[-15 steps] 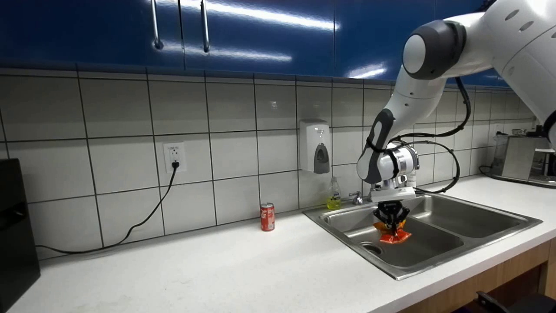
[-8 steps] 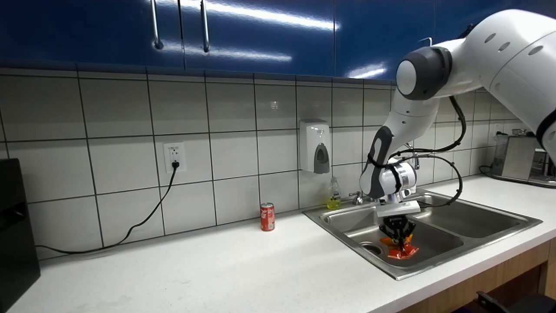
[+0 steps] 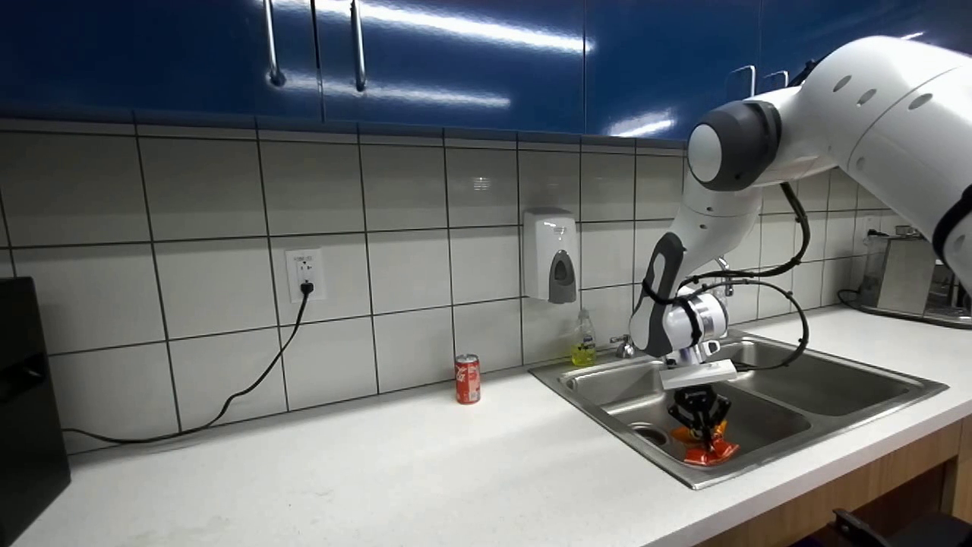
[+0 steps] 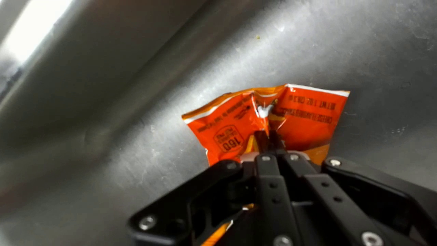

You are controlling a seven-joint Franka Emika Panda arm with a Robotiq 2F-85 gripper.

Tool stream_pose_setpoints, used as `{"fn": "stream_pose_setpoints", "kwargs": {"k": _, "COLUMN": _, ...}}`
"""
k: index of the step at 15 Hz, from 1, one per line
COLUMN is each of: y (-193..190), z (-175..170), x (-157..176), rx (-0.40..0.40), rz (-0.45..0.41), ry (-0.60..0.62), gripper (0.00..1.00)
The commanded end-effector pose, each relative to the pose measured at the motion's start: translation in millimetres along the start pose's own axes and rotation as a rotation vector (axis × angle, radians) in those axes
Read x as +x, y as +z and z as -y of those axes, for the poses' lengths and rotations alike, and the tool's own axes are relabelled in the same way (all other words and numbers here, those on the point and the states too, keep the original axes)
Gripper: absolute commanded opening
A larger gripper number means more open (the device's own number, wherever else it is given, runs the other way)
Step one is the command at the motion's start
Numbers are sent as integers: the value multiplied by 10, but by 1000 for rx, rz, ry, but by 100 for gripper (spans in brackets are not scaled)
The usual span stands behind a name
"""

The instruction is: Put the orange packet inside the sink.

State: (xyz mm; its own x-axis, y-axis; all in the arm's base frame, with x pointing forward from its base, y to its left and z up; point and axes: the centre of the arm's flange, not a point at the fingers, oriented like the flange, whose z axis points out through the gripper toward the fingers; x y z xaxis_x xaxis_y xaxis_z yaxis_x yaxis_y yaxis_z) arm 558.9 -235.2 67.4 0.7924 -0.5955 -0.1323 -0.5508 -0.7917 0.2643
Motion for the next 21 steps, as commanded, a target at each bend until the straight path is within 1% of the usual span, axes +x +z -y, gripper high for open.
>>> {"fn": "stream_pose_setpoints", "kwargs": {"k": 1, "y": 36, "z": -24, "x": 88, "rx": -1, "rz": 36, "ry": -12, "gripper": 0}}
{"fn": "stream_pose_setpoints", "kwargs": {"k": 2, "y": 49, "z": -21, "x": 87, "rx": -4, "rz": 42, "ry": -15, "gripper": 26}}
{"fn": "stream_pose_setpoints", "kwargs": {"k": 3, "y": 55, "z": -19, "x": 86, "rx": -6, "rz": 45, "ry": -14, "gripper": 27}}
{"fn": "stream_pose_setpoints", "kwargs": {"k": 4, "y": 56, "z": -17, "x": 85, "rx": -7, "rz": 48, "ry": -13, "gripper": 32}}
{"fn": "stream_pose_setpoints", "kwargs": {"k": 8, "y": -56, "z": -7, "x": 104, "rx": 0, "rz": 34, "ry": -13, "gripper": 62}}
{"fn": "stream_pose_setpoints", "kwargs": {"k": 11, "y": -223, "z": 4, "x": 148, "rx": 11, "rz": 5, "ry": -13, "gripper": 86}}
{"fn": "stream_pose_setpoints", "kwargs": {"k": 13, "y": -346, "z": 18, "x": 173, "rx": 19, "rz": -17, "ry": -29, "gripper": 99}}
{"fn": "stream_pose_setpoints", "kwargs": {"k": 18, "y": -682, "z": 17, "x": 178, "rx": 45, "rz": -72, "ry": -108, "gripper": 100}}
{"fn": "stream_pose_setpoints", "kwargs": {"k": 21, "y": -902, "z": 31, "x": 136, "rx": 79, "rz": -87, "ry": -232, "gripper": 100}}
